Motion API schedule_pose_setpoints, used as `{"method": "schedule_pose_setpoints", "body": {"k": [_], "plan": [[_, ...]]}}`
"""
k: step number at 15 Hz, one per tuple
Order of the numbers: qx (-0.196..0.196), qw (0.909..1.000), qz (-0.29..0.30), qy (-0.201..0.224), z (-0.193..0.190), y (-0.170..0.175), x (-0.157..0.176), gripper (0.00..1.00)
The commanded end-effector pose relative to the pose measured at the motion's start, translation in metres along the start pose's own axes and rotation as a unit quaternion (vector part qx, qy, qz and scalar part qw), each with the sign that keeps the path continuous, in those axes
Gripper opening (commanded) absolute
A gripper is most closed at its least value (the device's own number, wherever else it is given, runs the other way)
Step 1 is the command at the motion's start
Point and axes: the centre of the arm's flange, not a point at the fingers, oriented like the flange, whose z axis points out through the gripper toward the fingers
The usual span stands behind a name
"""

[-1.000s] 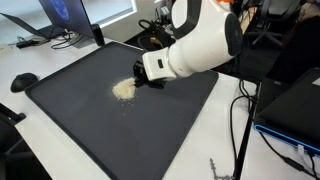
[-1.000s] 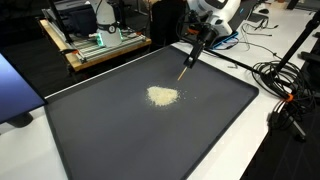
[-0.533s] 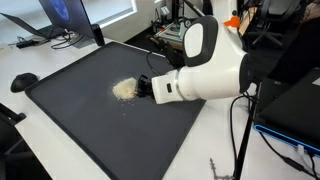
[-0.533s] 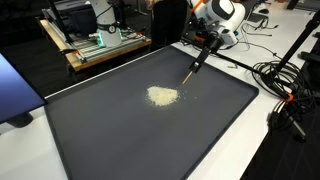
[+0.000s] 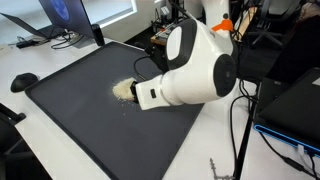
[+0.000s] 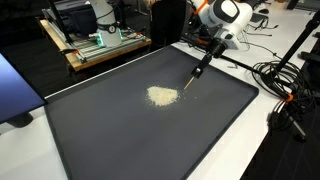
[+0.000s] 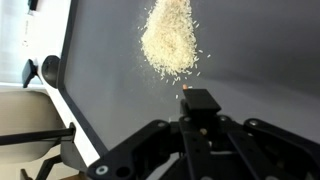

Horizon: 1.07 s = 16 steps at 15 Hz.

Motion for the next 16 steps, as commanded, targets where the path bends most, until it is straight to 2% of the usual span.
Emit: {"method": "schedule_pose_setpoints", "body": {"k": [1,4,10,16], "plan": [[0.085,0.9963,-0.004,0.006,0.012,0.033,-0.007,0.03],[0.136,0.9903,0.015,0.021,0.022,0.065,-0.014,0.03],[0.211,0.9759,0.044,0.034,0.042,0.128,-0.045,0.03],[0.293,0.9513,0.056,0.076,0.074,0.183,-0.073,0.03]]}}
